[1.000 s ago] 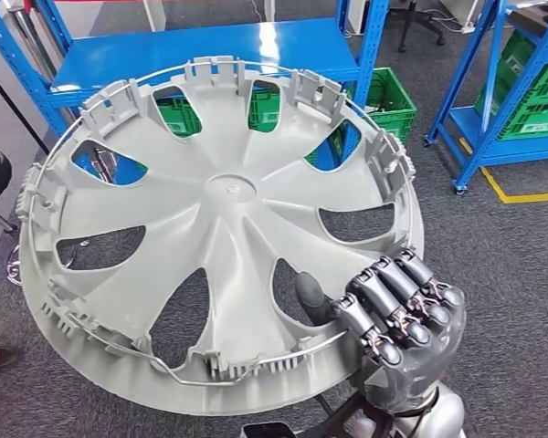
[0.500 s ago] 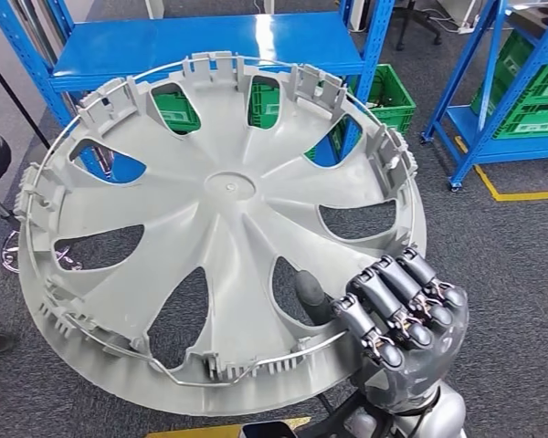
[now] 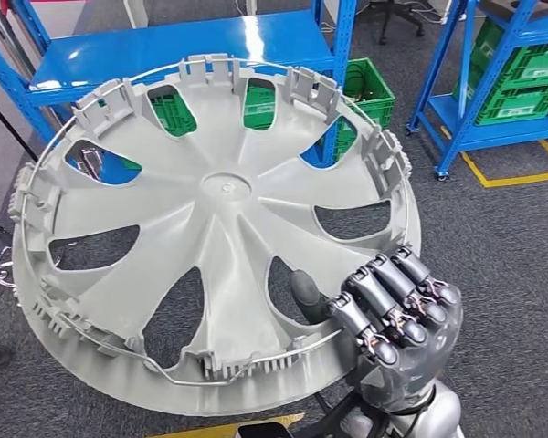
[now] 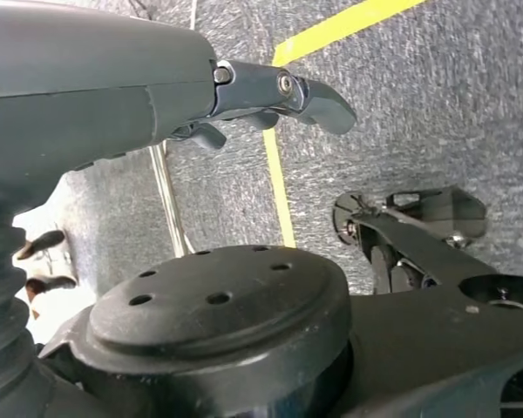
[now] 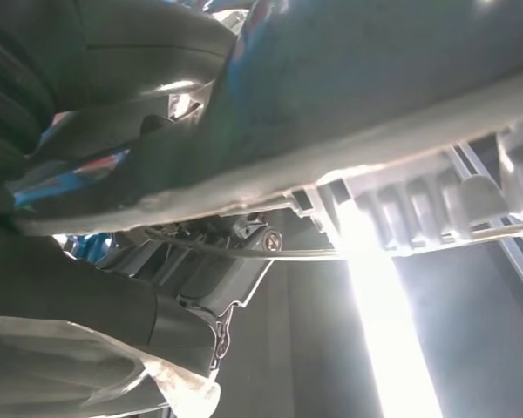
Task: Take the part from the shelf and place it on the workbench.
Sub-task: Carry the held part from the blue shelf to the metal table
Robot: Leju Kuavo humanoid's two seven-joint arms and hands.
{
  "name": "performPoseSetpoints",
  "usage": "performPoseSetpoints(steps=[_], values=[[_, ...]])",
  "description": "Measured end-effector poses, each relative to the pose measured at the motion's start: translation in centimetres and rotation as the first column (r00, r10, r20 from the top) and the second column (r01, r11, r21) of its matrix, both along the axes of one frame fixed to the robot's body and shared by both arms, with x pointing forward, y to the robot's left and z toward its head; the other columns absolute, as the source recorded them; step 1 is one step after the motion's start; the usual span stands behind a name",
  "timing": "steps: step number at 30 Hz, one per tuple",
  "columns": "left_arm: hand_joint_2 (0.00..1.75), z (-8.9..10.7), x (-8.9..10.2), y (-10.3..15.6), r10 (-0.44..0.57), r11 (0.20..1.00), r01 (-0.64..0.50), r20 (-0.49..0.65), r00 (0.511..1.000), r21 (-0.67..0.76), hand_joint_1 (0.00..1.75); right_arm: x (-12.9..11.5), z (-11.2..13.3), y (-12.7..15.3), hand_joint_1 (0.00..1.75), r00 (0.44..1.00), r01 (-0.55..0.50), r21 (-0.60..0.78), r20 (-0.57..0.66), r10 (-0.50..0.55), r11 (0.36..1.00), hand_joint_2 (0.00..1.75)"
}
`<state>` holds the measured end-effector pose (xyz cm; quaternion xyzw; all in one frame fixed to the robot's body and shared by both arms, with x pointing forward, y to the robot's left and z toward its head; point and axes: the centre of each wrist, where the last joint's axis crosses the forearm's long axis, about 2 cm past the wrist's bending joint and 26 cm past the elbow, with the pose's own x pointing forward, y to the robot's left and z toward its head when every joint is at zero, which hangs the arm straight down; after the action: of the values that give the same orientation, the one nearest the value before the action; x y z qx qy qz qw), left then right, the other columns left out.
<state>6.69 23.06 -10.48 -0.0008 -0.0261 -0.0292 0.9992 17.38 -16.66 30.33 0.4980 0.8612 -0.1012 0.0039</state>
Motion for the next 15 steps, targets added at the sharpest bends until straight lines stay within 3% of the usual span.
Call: performPoseSetpoints(steps=[15], values=[[1.75,-0.1,-0.83,-0.2,-0.015,1.0,0.015,-0.014,1.0,-0.002,0.0,-0.02,-0.04,0.07,1.75,1.0,-0.006,-0.002,0.0,0.006,1.0,1.75]])
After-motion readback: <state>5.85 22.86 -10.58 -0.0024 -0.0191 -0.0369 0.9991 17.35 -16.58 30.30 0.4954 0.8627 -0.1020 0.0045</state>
